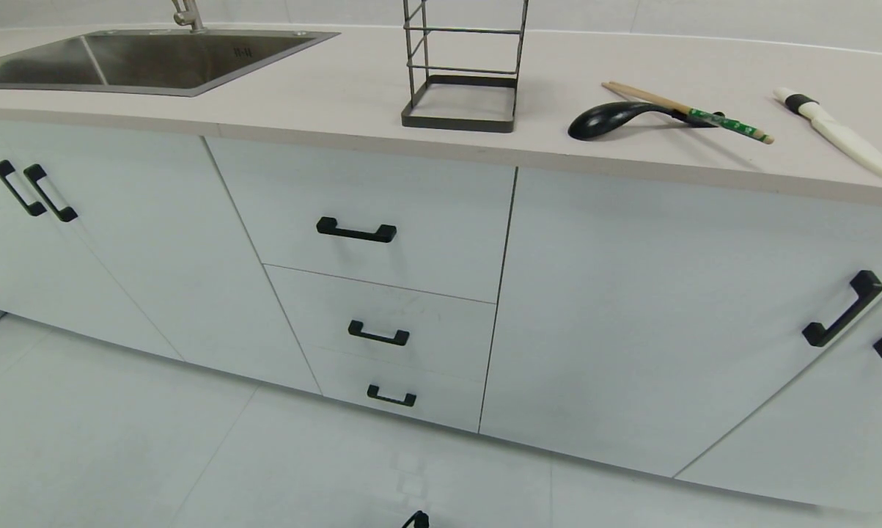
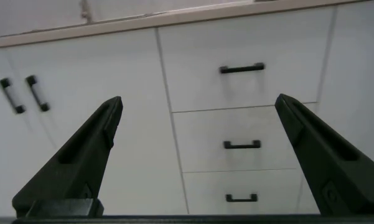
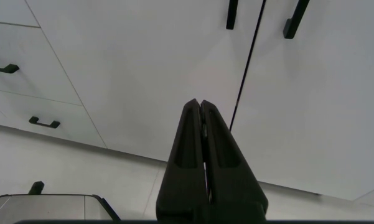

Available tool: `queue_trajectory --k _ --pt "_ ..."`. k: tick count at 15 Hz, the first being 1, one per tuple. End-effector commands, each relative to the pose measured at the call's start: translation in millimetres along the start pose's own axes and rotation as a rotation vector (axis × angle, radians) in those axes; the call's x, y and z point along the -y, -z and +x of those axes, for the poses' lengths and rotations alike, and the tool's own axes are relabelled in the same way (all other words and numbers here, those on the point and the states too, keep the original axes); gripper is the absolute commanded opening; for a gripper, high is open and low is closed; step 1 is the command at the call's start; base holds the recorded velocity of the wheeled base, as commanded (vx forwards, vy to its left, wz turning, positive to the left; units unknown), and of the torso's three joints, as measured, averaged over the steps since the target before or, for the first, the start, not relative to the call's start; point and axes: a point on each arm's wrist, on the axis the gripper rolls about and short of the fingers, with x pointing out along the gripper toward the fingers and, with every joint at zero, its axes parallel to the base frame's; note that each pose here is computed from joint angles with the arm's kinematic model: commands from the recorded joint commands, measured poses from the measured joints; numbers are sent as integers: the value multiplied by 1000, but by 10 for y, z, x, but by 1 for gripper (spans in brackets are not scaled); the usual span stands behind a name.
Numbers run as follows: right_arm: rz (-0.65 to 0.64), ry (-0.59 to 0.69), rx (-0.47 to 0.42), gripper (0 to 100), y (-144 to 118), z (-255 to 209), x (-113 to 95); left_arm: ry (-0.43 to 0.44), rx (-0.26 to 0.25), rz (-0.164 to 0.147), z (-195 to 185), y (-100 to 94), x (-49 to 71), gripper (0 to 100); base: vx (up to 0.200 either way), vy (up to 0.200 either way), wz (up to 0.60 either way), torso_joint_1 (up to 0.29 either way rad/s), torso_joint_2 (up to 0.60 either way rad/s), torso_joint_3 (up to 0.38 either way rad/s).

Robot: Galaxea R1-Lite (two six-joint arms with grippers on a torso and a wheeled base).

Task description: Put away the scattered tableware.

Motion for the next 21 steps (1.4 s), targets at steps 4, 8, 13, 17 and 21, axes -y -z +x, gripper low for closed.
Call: queue_trajectory --k 4,8,13,17,21 --pt "-1 0 -1 0 0 1 0 315 -57 185 485 -225 -77 100 0 0 0 0 0 0" --pt "-1 0 -1 0 0 1 0 562 -351 15 1048 169 -138 100 0 0 0 0 0 0" --pt "-1 0 -1 0 0 1 0 975 -492 309 1600 614 348 100 0 0 0 0 0 0" --pt "0 -2 -1 0 0 1 0 1132 -580 385 1702 875 649 100 0 0 0 0 0 0" --pt "-1 0 -1 0 0 1 0 1152 -656 397 1332 959 576 100 0 0 0 0 0 0"
